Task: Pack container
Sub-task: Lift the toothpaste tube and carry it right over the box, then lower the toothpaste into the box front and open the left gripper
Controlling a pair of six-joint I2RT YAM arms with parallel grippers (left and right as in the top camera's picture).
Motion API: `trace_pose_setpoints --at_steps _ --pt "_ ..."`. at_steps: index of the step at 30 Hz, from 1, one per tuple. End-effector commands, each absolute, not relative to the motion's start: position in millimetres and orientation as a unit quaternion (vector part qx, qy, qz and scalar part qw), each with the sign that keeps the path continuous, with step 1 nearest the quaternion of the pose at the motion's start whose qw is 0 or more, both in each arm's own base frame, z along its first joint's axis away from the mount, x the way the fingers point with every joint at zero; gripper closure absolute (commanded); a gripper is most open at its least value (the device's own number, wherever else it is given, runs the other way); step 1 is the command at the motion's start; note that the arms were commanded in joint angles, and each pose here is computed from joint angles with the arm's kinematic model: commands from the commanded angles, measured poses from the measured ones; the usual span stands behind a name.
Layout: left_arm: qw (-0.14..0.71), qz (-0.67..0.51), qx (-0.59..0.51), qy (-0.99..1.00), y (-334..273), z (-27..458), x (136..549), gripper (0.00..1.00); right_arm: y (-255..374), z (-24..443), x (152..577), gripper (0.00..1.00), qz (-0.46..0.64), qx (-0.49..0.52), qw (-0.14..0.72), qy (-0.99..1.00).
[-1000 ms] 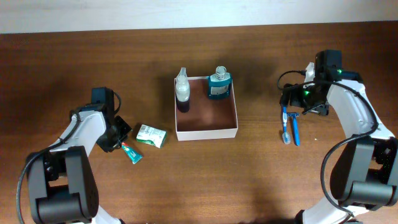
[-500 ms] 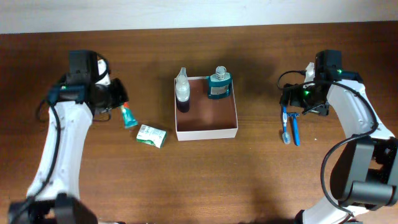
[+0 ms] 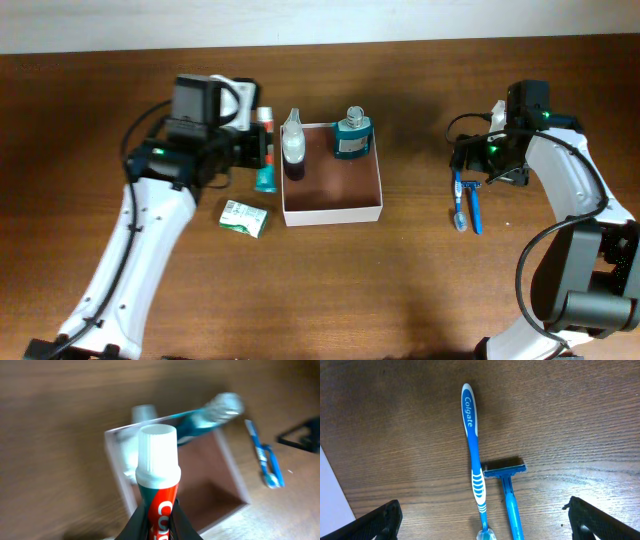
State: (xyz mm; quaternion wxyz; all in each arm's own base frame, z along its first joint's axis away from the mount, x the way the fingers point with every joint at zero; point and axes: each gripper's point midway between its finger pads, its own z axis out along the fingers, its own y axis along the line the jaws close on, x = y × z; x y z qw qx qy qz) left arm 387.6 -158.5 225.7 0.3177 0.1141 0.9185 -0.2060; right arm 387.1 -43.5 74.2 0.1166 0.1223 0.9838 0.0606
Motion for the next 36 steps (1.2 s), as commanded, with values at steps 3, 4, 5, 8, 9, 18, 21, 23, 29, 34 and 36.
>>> trace_pose_setpoints --at_steps 3,4,5,8,9,18,21,23,29,34,36 --pt "0.34 -0.242 0.192 0.889 -217.2 245.8 369.8 1.0 -45.5 85.7 390.8 0.01 0.057 0.118 0.133 0.982" --pt "0.344 -0.234 0.203 0.887 -227.6 244.6 367.5 0.99 -45.5 85.7 390.8 0.01 0.057 0.118 0.133 0.982" --pt "0.346 -0.22 0.201 0.89 -226.7 241.9 369.2 0.99 -45.5 85.7 390.8 0.01 0.057 0.118 0.133 0.982" --pt "0.357 -0.173 0.253 0.882 -229.9 233.5 370.5 1.0 -45.5 85.7 390.8 0.01 0.057 0.118 0.133 0.982" --pt "0.359 -0.167 0.274 0.876 -232.6 232.3 369.6 0.99 -45.5 85.7 390.8 0.01 0.057 0.118 0.133 0.982" --pt "0.353 -0.135 0.38 0.844 -255.3 204.5 374.1 1.0 -45.5 85.7 390.8 0.01 0.057 0.118 0.133 0.982" --pt "0.33 -0.128 0.395 0.848 -259.5 179.7 378.2 0.99 -45.5 85.7 390.8 0.01 0.057 0.118 0.133 0.982" --pt "0.319 -0.124 0.402 0.849 -260.3 168.7 379.5 0.99 -45.5 85.7 390.8 0.01 0.057 0.118 0.133 0.982" --pt "0.301 -0.123 0.402 0.856 -262.0 149.6 382.1 0.99 -45.5 85.7 390.8 0.01 0.057 0.118 0.133 0.982" --pt "0.302 -0.149 0.333 0.881 -264.5 153.4 386.5 1.0 -45.5 85.7 390.8 0.01 0.057 0.118 0.133 0.982" --pt "0.298 -0.162 0.295 0.893 -265.5 154.3 387.2 0.99 -45.5 85.7 390.8 0.01 0.057 0.118 0.133 0.982"
